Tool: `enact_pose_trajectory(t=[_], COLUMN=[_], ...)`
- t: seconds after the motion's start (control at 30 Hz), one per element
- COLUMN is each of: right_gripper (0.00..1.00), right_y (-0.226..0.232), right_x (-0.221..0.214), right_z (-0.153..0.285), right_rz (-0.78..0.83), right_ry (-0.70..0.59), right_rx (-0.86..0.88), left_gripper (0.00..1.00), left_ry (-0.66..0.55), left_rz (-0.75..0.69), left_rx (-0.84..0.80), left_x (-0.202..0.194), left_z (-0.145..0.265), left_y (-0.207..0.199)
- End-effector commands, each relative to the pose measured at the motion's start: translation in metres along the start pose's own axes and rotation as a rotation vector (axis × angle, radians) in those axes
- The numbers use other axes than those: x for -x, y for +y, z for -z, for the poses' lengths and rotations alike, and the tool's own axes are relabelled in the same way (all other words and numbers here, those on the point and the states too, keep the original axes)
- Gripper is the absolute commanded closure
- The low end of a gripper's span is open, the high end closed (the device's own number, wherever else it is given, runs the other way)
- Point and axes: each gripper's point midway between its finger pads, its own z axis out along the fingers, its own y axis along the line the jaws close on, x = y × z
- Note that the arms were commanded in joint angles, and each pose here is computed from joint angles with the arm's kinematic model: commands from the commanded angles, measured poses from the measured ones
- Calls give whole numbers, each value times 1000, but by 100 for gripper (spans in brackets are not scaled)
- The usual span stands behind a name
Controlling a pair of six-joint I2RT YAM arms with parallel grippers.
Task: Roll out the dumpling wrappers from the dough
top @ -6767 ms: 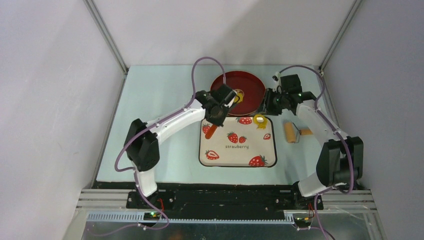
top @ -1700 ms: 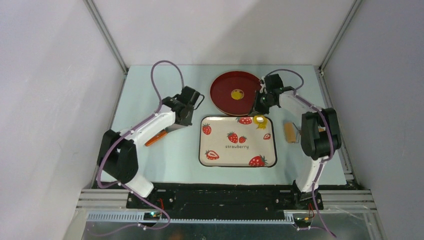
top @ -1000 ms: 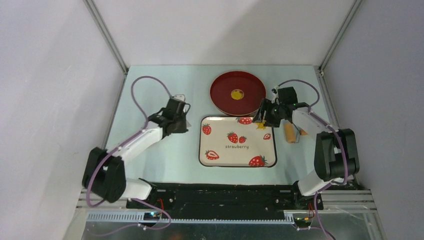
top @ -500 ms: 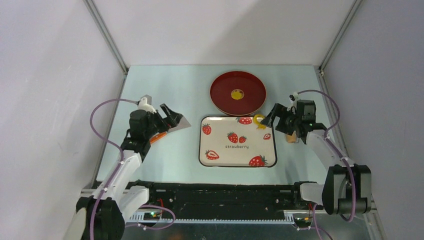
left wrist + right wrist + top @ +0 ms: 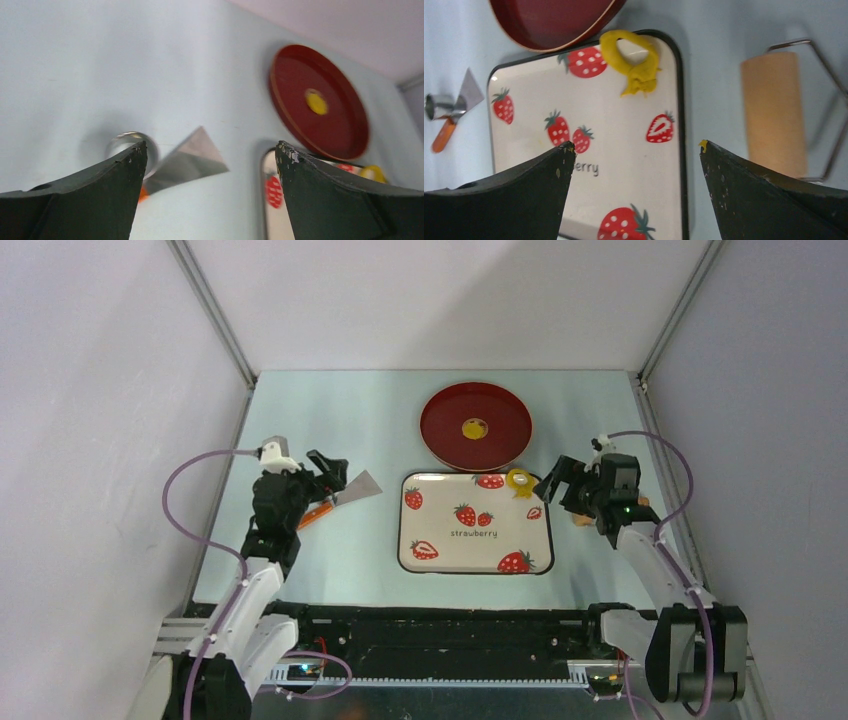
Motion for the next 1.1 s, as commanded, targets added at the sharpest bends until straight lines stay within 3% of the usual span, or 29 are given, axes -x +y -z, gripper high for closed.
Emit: enact_pose_trajectory(t=[0.0,0.23,0.37,0.6,1.07], right_gripper=[0,0,0,1,1], right_y=[-28,-52,-52,-53,-80], right_x=[37,41,32,53,70], right_z=[17,36,37,29,-27], right_rz=[89,284,377,403,335], right_ry=[-253,-599,-701,-736,-623], right_rx=[-157,-200,-159,-192,-239], left_gripper=[0,0,0,0,0], left_ry=[-188,-284,-314,-348,-333], left_rz=[-222,-385,-403,-467,-415], left_rx=[215,284,304,375,435], left_x=[27,15,9,18,17], left_z=[7,17,16,-2,-14], left_y=[50,80,89,102,118])
